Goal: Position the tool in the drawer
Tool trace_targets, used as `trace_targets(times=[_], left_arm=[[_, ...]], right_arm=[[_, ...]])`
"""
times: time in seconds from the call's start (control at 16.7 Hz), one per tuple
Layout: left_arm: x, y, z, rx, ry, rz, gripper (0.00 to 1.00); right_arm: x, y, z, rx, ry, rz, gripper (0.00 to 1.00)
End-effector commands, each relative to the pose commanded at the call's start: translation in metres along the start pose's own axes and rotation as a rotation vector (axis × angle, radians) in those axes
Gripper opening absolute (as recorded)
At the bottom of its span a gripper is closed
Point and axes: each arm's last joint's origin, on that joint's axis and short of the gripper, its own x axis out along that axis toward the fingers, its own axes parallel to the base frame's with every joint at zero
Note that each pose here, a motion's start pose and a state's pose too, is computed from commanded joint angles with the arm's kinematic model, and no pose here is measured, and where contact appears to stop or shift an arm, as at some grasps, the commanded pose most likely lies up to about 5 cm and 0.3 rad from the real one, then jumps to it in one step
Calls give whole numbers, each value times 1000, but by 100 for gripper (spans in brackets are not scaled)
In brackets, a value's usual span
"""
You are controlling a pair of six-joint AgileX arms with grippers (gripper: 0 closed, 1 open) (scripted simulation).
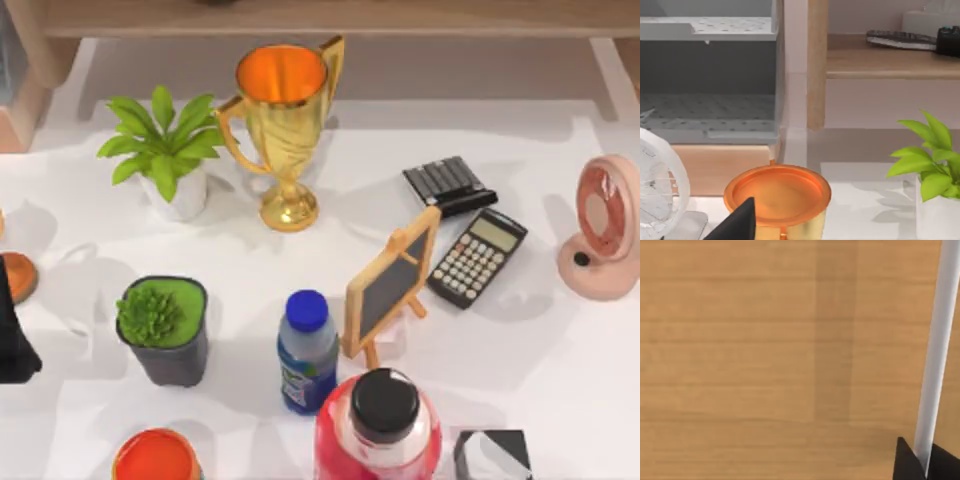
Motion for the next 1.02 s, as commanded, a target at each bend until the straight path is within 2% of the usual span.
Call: trace_targets(times=[0.3, 0.54, 1.02], left_arm=[[0, 0, 0, 0, 0, 0, 100], [0, 0, 0, 0, 0, 0, 100], [0, 0, 0, 0, 0, 0, 100]], right_arm=[[-42, 1, 2, 5, 0, 6, 0], [-45, 1, 2, 3, 0, 5, 0], [-45, 1, 2, 3, 0, 5, 60]])
